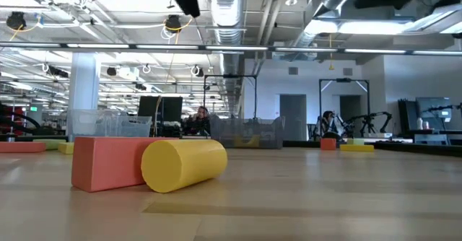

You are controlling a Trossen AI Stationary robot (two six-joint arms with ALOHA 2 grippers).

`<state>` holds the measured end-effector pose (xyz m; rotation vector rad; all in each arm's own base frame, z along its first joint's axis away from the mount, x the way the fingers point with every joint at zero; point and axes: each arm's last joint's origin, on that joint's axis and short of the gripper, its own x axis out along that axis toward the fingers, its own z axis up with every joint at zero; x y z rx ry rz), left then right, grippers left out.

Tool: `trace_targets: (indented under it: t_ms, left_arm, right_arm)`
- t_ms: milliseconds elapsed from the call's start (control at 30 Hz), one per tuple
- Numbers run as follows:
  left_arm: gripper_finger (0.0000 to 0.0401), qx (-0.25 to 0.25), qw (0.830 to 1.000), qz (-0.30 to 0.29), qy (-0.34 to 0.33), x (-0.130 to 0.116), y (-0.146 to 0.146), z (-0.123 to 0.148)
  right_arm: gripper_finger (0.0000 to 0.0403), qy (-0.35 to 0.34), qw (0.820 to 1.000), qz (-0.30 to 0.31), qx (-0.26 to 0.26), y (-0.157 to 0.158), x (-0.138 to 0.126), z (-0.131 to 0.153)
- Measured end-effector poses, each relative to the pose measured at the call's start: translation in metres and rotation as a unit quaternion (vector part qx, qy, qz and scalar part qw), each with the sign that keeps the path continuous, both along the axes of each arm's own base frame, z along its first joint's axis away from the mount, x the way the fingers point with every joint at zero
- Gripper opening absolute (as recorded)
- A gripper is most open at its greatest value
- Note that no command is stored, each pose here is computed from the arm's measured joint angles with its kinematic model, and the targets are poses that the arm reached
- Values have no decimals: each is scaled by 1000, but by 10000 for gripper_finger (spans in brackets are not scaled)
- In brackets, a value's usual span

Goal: Sort & place blocks by color
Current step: Put the top right yellow block into the black bin

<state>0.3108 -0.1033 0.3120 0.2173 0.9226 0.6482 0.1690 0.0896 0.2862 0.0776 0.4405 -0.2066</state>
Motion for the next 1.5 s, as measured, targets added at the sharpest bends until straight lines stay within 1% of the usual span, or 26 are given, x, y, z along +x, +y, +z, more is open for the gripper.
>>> trace_targets:
  t_ms: [133, 233, 333, 467, 533, 600, 733, 867, 933, 1033, 1100, 1233, 1367, 1500]
  left_arm:
    - [245, -37, 995, -30, -87, -27, 16, -4]
    - [245, -54, 989, -45, -129, -43, 29, -13]
    - [245, -69, 984, -55, -156, -56, 41, -27]
    - [245, -86, 976, -66, -187, -70, 53, -45]
    - [245, -91, 973, -74, -197, -75, 56, -54]
    - [245, -96, 970, -83, -206, -80, 58, -59]
    - [245, -96, 969, -87, -212, -88, 60, -70]
    - [245, -98, 963, -103, -231, -92, 61, -73]
    - [245, -91, 963, -114, -228, -93, 61, -73]
    - [245, -71, 964, -128, -222, -94, 63, -70]
    - [245, -58, 966, -127, -219, -95, 67, -68]
    - [245, -30, 968, -114, -222, -100, 79, -60]
    - [245, -21, 966, -113, -231, -108, 92, -51]
    - [245, -24, 967, -109, -228, -114, 102, -47]
  right_arm:
    - [306, 7, 1000, 0, 7, -16, 20, -2]
    - [306, 23, 999, -17, 19, -33, 32, -6]
    - [306, 46, 998, -43, 32, -52, 41, -12]
    - [306, 69, 993, -74, 66, -81, 50, -20]
    - [306, 84, 988, -99, 78, -98, 52, -25]
    - [306, 108, 981, -137, 90, -114, 52, -31]
    - [306, 147, 957, -213, 131, -149, 48, -45]
    - [306, 177, 929, -288, 152, -182, 45, -52]
    - [306, 191, 916, -318, 156, -199, 45, -51]
    - [306, 231, 889, -360, 165, -225, 42, -55]
    - [306, 254, 869, -387, 176, -244, 40, -57]
    - [306, 309, 830, -423, 193, -277, 29, -66]
    - [306, 324, 804, -452, 208, -302, 17, -77]
    - [306, 340, 783, -470, 223, -316, 7, -88]
